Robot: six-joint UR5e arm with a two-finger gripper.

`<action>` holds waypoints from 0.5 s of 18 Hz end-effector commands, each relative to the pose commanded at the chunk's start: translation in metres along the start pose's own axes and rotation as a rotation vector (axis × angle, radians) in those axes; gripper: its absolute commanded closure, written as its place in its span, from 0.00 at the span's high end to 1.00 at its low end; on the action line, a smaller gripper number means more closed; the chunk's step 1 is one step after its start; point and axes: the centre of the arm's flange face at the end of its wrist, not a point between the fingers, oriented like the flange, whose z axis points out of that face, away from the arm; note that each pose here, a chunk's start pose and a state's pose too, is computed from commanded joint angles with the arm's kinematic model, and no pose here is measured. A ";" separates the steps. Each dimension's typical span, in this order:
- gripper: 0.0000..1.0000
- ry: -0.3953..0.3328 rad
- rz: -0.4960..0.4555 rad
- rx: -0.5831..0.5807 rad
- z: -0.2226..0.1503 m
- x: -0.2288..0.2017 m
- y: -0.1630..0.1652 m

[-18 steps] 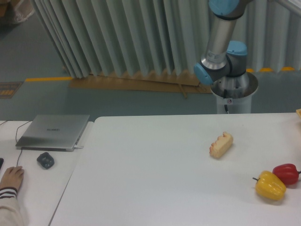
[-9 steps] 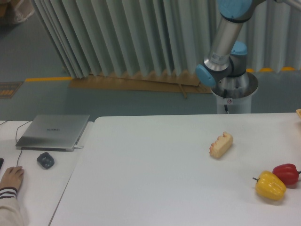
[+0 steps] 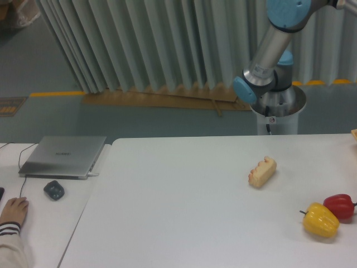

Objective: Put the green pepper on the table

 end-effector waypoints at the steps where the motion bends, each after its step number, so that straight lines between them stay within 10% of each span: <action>1: 1.00 0.002 0.003 -0.002 -0.001 -0.002 0.001; 9: 1.00 -0.007 0.007 0.015 0.015 0.002 0.002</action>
